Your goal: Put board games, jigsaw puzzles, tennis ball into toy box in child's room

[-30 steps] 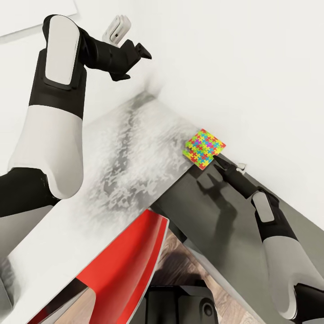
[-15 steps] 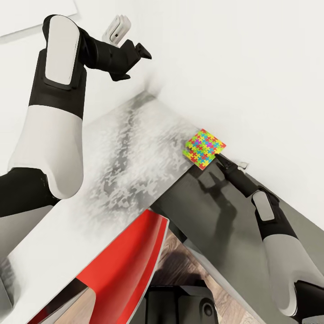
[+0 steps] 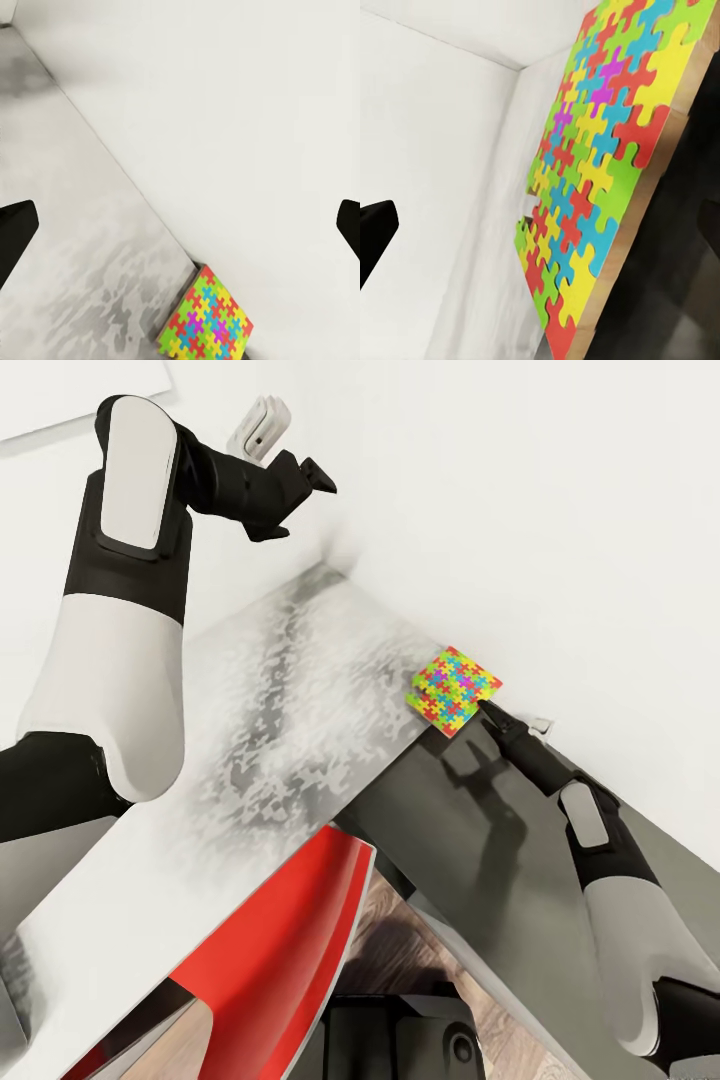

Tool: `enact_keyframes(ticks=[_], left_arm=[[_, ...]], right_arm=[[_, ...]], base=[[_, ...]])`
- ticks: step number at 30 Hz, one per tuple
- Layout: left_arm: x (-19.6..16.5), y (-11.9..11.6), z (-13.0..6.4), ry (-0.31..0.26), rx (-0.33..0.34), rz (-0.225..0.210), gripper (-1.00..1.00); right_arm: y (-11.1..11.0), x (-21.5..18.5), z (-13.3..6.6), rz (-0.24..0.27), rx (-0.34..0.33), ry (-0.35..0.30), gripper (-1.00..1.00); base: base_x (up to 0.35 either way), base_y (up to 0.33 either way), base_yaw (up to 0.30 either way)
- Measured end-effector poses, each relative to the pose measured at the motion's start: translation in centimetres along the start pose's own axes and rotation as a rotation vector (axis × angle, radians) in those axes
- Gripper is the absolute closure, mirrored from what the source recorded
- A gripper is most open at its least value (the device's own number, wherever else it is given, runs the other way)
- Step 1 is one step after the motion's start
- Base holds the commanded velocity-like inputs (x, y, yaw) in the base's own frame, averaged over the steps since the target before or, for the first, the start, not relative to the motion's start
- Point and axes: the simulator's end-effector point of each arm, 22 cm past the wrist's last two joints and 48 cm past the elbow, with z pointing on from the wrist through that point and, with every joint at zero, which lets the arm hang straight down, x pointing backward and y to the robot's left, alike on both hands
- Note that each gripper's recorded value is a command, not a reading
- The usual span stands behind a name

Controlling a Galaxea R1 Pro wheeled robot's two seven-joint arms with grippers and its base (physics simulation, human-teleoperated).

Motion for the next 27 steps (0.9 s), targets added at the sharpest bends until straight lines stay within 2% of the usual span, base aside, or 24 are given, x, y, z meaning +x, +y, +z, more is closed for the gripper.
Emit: enact_keyframes(ticks=[27], left_arm=[[0.1, 0.1, 0.1, 0.003, 0.000, -0.002, -1.00]], right_arm=[[-1.3, -0.1, 0.4, 0.030, 0.025, 0.001, -1.00]], base=[[0.000, 0.000, 0.000]])
